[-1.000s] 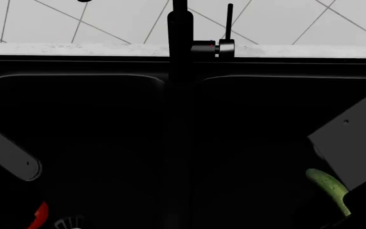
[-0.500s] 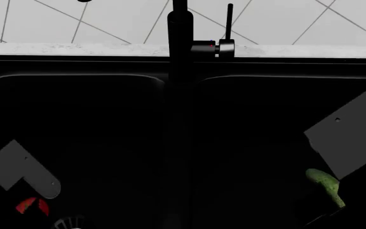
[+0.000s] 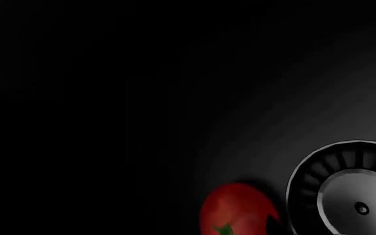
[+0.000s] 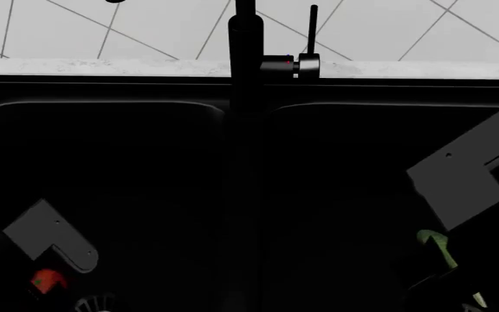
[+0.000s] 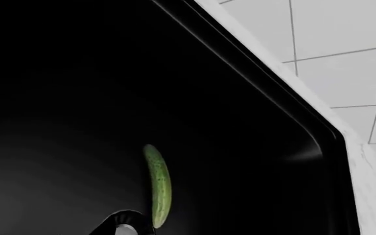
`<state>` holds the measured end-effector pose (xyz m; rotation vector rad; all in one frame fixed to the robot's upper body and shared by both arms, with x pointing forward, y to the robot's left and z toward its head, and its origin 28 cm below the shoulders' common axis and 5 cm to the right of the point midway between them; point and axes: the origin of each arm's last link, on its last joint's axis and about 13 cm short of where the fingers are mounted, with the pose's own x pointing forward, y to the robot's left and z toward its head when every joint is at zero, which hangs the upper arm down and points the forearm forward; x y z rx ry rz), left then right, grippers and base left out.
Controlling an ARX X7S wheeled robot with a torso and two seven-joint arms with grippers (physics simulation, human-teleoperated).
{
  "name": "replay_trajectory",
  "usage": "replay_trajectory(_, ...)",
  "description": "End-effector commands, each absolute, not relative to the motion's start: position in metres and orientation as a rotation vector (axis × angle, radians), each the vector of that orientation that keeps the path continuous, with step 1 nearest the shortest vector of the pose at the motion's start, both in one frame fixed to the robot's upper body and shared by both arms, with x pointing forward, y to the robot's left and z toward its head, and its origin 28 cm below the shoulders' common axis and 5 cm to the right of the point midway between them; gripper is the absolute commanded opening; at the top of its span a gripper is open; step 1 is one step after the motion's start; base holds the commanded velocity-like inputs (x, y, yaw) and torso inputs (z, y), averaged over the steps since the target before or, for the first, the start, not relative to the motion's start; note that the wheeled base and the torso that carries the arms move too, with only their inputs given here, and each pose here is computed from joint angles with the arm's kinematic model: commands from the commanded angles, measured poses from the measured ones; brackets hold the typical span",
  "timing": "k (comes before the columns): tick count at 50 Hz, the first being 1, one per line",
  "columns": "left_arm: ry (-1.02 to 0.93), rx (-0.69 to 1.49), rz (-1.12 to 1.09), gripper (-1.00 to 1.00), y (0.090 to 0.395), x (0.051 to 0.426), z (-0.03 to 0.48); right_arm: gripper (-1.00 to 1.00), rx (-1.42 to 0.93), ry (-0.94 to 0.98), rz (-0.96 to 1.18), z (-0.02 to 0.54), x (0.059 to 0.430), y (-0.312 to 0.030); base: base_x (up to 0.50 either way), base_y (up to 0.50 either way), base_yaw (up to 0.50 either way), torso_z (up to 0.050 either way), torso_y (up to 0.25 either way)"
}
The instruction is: Pick the vegetables from the sink and place them on the cutting board.
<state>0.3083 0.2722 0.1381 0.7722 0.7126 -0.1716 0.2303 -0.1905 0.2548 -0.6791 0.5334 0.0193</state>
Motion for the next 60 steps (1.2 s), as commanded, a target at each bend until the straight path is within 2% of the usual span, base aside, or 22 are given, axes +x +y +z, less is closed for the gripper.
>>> replay_trajectory(1, 0.724, 0.763, -0.217, 1.00, 0.264, 0.316, 0.126, 1.00, -0.693, 0.536, 0.023, 0.253, 0.230, -0.190, 0.00, 0.00, 0.00, 0.000, 0.000)
replay_trajectory(50, 0.878, 0.740, -0.178, 1.00, 0.276, 0.315, 0.074, 1.00, -0.701, 0.550, 0.043, 0.241, 0.232, -0.188, 0.00, 0.00, 0.00, -0.001, -0.002)
replay_trajectory(51, 0.877, 0.750, -0.177, -1.00, 0.277, 0.314, 0.073, 1.00, -0.701, 0.549, 0.043, 0.241, 0.232, -0.188, 0.02, 0.00, 0.00, -0.011, -0.010)
replay_trajectory(60, 0.872, 0.754, -0.174, -1.00, 0.277, 0.314, 0.075, 1.00, -0.700, 0.544, 0.037, 0.242, 0.231, -0.189, 0.00, 0.00, 0.00, -0.002, -0.006)
